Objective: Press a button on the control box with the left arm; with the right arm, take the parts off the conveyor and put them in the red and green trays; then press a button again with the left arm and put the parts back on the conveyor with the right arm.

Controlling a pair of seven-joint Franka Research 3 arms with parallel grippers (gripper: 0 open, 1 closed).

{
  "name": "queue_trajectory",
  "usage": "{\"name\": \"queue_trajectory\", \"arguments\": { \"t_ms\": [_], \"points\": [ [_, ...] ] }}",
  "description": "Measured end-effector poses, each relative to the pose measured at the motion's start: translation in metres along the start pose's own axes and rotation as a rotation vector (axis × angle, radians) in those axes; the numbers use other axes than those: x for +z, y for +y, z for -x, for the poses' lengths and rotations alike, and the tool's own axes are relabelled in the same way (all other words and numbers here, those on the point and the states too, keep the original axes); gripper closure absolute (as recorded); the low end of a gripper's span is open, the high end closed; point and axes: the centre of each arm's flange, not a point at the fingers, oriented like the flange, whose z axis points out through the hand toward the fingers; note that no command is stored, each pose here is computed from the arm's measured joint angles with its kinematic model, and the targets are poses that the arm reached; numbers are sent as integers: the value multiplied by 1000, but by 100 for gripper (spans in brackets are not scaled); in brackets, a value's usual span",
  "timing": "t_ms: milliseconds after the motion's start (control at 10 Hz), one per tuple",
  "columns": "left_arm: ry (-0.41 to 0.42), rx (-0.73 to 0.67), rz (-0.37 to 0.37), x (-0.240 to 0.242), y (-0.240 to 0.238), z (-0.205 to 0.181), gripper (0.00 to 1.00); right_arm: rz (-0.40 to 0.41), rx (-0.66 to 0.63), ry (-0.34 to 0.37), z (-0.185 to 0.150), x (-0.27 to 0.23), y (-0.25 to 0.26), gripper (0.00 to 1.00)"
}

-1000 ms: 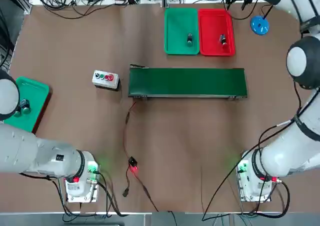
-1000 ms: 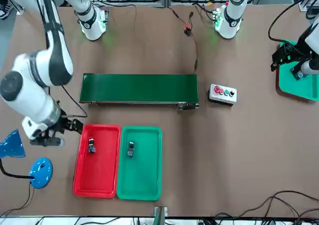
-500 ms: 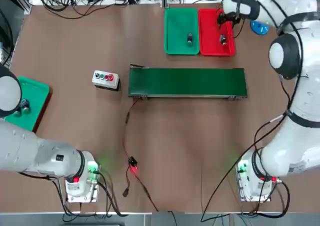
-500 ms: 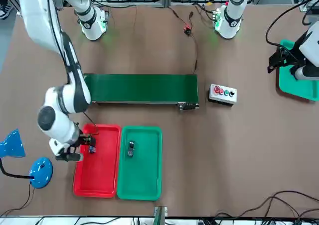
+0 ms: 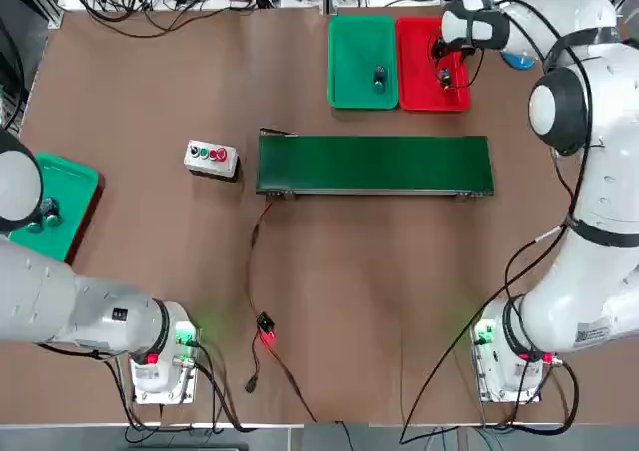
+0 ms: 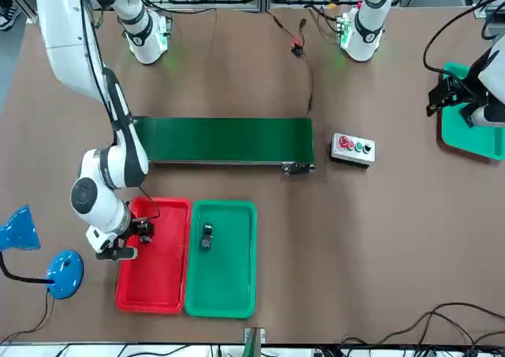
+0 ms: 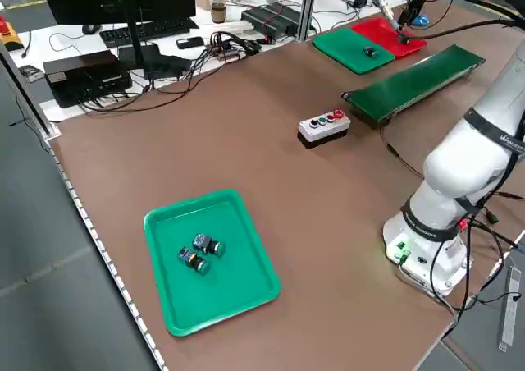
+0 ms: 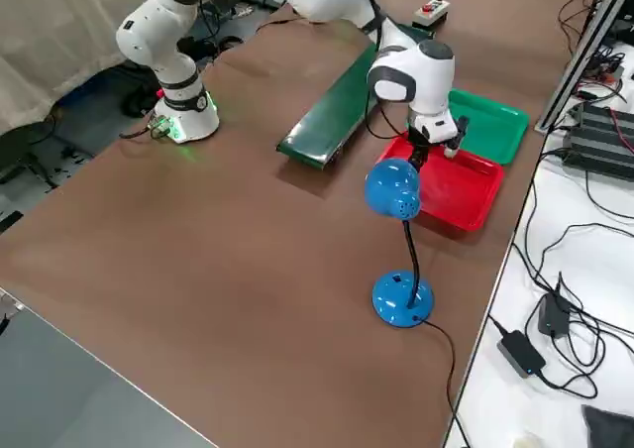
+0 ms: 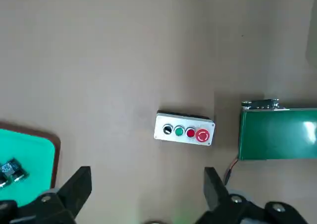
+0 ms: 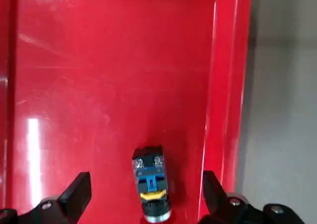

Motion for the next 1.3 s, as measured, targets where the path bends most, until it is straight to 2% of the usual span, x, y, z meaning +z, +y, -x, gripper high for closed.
{"name": "queue_trajectory", "arguments": {
  "t_ms": [300, 500, 600, 700, 800, 1000, 1100, 1300],
  "points": [
    [0, 0, 0, 0, 0, 0, 0, 3, -10, -11, 5, 30, -1, 0],
    [0, 3, 0, 0, 2, 0, 0, 3, -19, -11, 5, 32, -2, 5],
    [1, 7, 0, 0, 4, 0, 0, 3, -22, -11, 5, 31, -3, 18],
    [1, 8, 0, 0, 4, 0, 0, 3, -23, -11, 5, 31, -3, 25],
    [1, 6, 0, 0, 4, 0, 0, 3, -24, -11, 5, 31, -4, 37],
    [1, 7, 0, 0, 3, 0, 0, 3, -24, -13, 5, 32, -4, 47],
    [1, 8, 0, 0, 4, 0, 0, 3, -24, -14, 5, 32, -3, 63],
    [1, 14, 0, 0, 6, 0, 0, 5, -23, -33, 6, 31, -3, 66]
  ]
}}
